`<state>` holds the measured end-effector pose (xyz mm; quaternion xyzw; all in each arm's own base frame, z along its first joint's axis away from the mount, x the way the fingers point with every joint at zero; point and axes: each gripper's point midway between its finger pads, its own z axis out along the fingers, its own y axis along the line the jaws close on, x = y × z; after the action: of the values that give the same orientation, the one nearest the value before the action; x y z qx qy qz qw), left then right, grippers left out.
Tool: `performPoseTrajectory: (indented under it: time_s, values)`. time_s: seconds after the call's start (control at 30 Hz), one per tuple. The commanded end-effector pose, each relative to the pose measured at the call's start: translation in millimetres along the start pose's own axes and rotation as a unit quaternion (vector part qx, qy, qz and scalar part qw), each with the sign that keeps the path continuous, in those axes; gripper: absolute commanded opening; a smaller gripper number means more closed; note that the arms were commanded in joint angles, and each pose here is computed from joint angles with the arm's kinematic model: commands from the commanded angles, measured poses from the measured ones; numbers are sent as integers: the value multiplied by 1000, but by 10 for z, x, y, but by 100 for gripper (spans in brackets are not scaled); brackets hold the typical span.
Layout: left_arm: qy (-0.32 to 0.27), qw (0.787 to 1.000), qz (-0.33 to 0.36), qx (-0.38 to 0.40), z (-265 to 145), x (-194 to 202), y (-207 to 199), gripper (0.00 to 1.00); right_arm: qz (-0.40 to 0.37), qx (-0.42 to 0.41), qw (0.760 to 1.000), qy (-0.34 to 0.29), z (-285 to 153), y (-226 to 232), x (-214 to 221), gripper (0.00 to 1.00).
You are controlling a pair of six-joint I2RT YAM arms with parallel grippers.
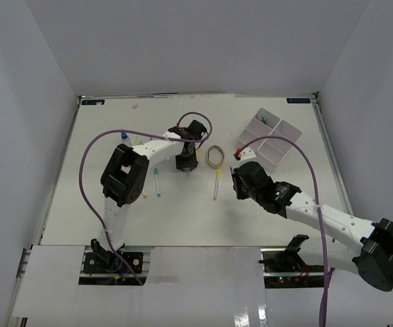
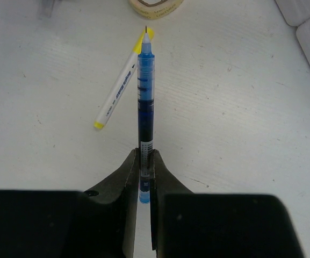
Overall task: Sort the stationery into containers
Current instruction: Pick up the pen cap from the center of the board.
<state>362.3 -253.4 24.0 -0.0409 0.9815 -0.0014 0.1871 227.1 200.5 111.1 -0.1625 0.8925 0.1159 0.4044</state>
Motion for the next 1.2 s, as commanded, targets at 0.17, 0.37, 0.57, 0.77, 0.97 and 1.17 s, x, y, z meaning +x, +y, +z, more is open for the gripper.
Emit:
performPoseTrajectory:
  time_s: [0.17, 0.37, 0.57, 0.77, 0.97, 1.17]
  values:
    - [-4, 1000, -8, 12, -21, 1, -50, 32, 2, -19, 999, -33, -68, 34, -138, 8]
    - [-21, 999, -11, 29, -175, -71, -71, 12, -19, -57, 997, -48, -91, 145, -176, 8]
    - [-123, 986, -10, 113, -806, -513, -230, 9, -35, -121, 988, -93, -174, 376, -394, 8]
    - [-264, 937, 20, 230, -1700, -937, -288, 8, -49, -167, 973, -150, -278, 605, -757, 8]
    - [-334, 885, 29, 323, -2234, -1112, -115, 9, -54, -207, 959, -185, -301, 838, -1006, 8]
    - [-374, 846, 37, 379, -2481, -993, -13, 9, -55, -248, 940, -230, -323, 1094, -1245, 8]
